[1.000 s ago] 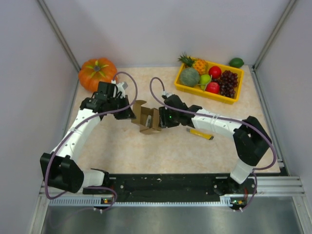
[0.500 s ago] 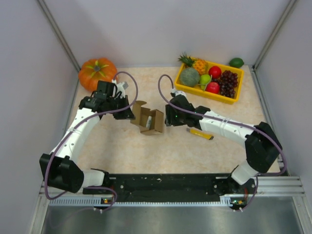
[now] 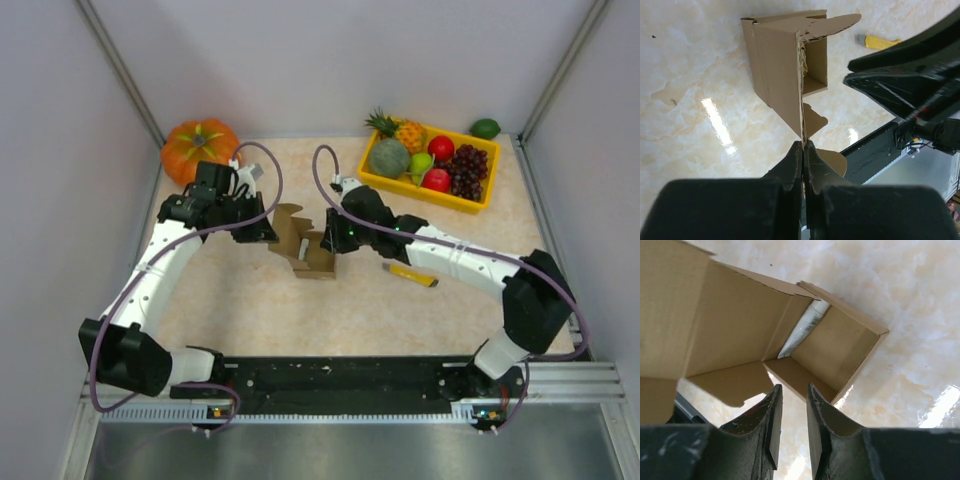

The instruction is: Unpack the express box

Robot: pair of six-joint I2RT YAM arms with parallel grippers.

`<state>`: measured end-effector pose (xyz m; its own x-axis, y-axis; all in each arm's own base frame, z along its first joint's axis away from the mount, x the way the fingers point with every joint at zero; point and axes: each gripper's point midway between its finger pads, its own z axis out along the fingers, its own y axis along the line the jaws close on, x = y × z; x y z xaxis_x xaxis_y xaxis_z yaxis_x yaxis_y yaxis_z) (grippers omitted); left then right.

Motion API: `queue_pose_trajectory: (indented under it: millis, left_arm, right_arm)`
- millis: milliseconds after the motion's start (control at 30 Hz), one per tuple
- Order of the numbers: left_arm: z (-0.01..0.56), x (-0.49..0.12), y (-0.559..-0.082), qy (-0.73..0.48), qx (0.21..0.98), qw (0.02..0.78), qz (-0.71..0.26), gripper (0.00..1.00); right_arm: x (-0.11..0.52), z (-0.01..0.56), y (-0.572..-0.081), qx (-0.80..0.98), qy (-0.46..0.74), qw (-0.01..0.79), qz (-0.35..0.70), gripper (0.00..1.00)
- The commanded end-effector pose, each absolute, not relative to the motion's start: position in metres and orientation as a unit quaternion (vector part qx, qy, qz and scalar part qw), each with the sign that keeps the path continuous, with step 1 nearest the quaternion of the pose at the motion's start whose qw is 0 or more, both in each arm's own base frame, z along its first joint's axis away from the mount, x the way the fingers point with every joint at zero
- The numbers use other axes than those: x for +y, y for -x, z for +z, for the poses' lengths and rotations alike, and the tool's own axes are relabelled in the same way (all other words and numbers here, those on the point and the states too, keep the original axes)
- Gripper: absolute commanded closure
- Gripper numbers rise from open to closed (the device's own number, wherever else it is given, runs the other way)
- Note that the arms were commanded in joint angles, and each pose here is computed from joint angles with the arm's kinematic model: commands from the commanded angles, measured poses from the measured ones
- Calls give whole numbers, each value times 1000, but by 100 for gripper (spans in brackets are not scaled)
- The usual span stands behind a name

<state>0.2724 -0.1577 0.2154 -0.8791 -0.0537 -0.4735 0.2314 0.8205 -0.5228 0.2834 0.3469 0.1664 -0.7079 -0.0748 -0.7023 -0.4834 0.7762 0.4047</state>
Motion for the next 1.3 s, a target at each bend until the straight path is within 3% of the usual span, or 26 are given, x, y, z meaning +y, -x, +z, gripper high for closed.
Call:
queue_pose_trajectory:
  millis: [0, 200, 767, 1167, 1267]
  left_arm:
    - [240, -158, -272, -62, 909, 275, -306, 100]
    - [230, -154, -266, -48, 915, 261, -302, 100]
    - [163, -119, -239, 23, 954, 182, -238, 100]
    - [175, -120, -243, 20, 946, 208, -247, 100]
    - [179, -125, -243, 15, 941, 211, -263, 100]
  right_arm:
    - [362, 146, -289, 892, 129, 318, 294, 75]
    - [356, 101, -290, 923, 94, 263, 262, 71]
    - [376, 85, -319, 930, 69, 265, 244, 54]
    - [364, 85, -309, 943, 92, 259, 189, 54]
    - [365, 84, -305, 944, 96, 258, 184, 61]
